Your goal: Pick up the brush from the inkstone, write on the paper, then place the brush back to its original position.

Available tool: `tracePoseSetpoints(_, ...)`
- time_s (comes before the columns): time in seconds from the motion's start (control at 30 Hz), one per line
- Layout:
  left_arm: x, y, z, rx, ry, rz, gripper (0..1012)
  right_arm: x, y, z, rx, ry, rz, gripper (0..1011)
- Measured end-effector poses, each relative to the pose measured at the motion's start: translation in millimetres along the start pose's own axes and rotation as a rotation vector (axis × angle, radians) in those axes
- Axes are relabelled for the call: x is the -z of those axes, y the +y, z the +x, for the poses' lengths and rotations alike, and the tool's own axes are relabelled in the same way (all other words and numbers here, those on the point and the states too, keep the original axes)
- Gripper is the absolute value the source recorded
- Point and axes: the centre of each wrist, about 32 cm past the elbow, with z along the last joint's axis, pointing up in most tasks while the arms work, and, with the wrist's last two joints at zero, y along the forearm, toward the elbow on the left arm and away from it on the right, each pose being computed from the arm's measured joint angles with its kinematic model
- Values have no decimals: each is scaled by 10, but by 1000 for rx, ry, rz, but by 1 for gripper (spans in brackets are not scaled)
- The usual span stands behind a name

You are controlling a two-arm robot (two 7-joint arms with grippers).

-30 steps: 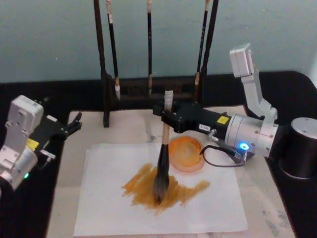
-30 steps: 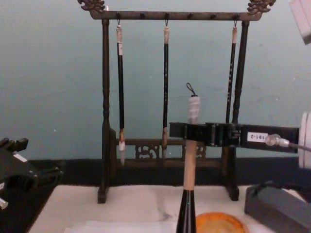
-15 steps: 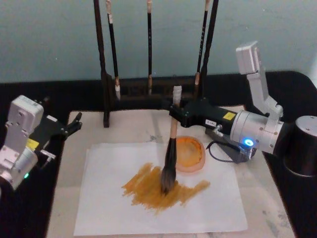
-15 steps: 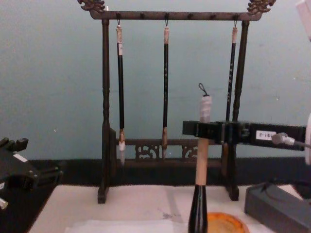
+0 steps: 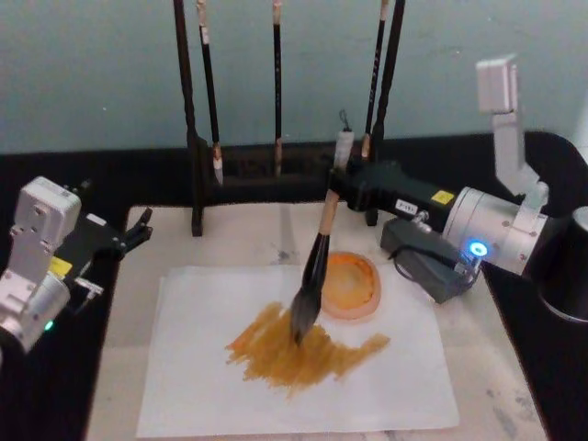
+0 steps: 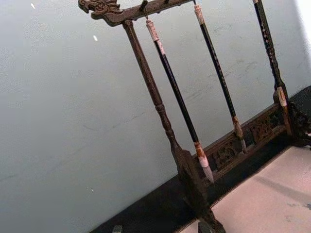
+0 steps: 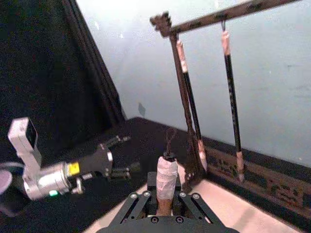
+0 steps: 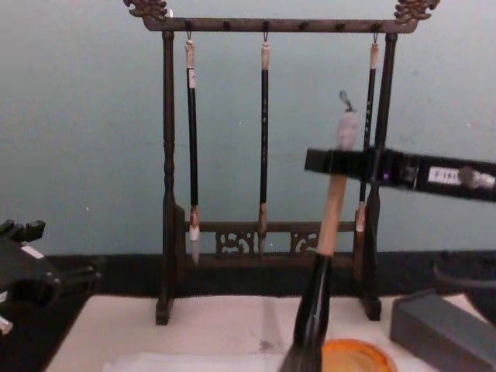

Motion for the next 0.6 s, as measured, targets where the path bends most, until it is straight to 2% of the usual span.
tracePoseSetpoints(0.23,0,0,0,0,0,0,1010,-22,-72,0,16,85,60,156)
tracePoseSetpoints(0.6,0,0,0,0,0,0,1010,16,-242,68,91,272,179,156)
